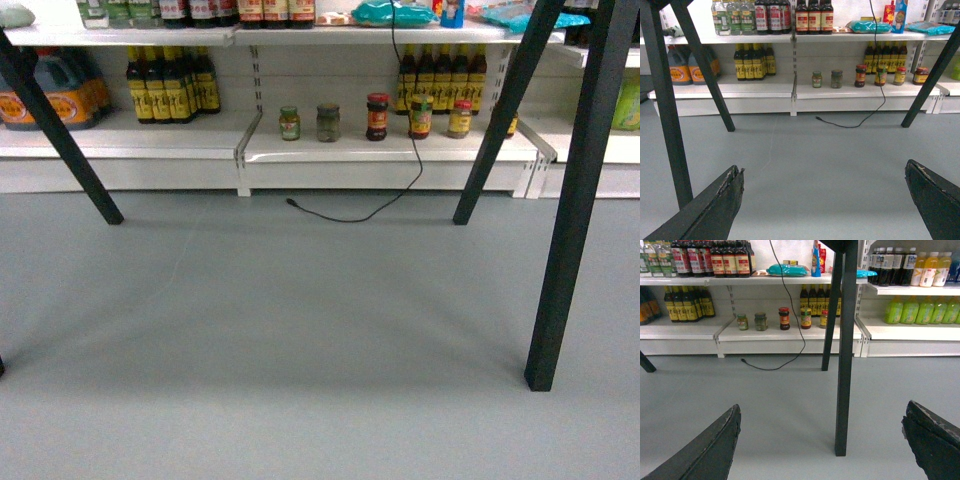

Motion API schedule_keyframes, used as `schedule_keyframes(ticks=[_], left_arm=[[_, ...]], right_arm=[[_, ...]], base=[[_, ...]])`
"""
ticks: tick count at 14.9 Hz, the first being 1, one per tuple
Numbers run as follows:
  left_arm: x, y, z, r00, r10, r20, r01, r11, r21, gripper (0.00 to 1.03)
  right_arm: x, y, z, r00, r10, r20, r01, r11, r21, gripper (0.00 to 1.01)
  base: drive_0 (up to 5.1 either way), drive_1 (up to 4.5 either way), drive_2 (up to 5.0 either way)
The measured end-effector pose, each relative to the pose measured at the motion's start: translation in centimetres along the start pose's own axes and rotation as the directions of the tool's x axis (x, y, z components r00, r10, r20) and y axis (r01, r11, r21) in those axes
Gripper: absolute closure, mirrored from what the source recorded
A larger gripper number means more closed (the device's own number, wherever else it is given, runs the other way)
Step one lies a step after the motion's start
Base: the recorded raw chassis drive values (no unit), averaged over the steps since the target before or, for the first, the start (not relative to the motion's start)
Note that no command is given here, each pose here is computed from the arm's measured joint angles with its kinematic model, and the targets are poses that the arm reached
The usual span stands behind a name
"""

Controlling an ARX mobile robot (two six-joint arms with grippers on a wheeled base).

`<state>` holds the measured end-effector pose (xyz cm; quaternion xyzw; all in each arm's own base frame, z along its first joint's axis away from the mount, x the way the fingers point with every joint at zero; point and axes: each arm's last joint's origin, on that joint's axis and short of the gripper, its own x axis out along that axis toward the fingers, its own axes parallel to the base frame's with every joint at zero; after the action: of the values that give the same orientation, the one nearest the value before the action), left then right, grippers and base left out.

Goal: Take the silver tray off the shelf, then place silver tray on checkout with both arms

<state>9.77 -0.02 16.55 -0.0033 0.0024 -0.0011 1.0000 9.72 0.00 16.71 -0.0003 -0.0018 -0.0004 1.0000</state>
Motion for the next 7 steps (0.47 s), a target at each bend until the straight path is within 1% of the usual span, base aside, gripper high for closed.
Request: schedule_keyframes(ticks=[7], left_arm=[[0.00,0.00,0.00,1.000,0.000,0.000,0.000,1.0000,0.000,0.05]], right_arm=[[0.00,0.00,0.00,1.000,0.000,0.000,0.000,1.0000,0.000,0.03]], base=[[0.0,0.00,0.0]])
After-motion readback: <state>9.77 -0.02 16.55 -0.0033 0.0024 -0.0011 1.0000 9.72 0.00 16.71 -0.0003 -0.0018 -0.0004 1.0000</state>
